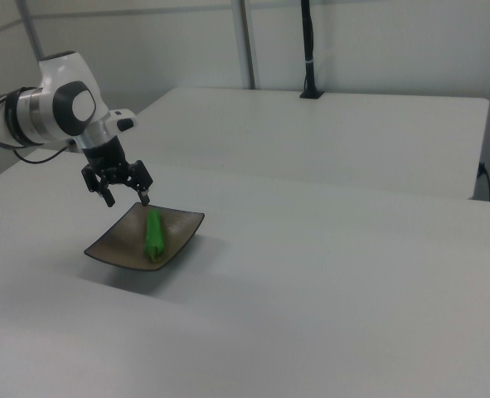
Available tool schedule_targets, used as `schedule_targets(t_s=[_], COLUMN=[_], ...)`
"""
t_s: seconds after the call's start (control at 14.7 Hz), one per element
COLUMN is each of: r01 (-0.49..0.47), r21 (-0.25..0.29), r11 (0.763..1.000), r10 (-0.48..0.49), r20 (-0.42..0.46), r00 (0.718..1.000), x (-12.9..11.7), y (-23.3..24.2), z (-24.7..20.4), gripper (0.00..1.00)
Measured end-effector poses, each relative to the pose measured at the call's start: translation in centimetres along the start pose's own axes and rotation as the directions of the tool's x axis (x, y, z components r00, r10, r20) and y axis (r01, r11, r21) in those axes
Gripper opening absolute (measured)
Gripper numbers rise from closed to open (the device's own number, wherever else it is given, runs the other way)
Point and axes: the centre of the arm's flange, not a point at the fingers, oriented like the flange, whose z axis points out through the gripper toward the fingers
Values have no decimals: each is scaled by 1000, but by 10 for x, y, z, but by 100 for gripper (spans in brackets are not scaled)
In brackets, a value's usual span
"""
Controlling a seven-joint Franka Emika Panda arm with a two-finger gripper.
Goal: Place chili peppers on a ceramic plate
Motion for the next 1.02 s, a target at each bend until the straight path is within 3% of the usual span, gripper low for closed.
schedule_targets(t_s=[0.34,0.55,1.02], r01=[-73,-177,-278], r21=[-15,12,58], r11=[997,984,959], r10=[72,177,279], r20=[-20,-42,-15], r00=[997,983,960], x=[3,1,-33], y=[38,65,93], z=[-10,-27,-64], gripper=[100,100,100])
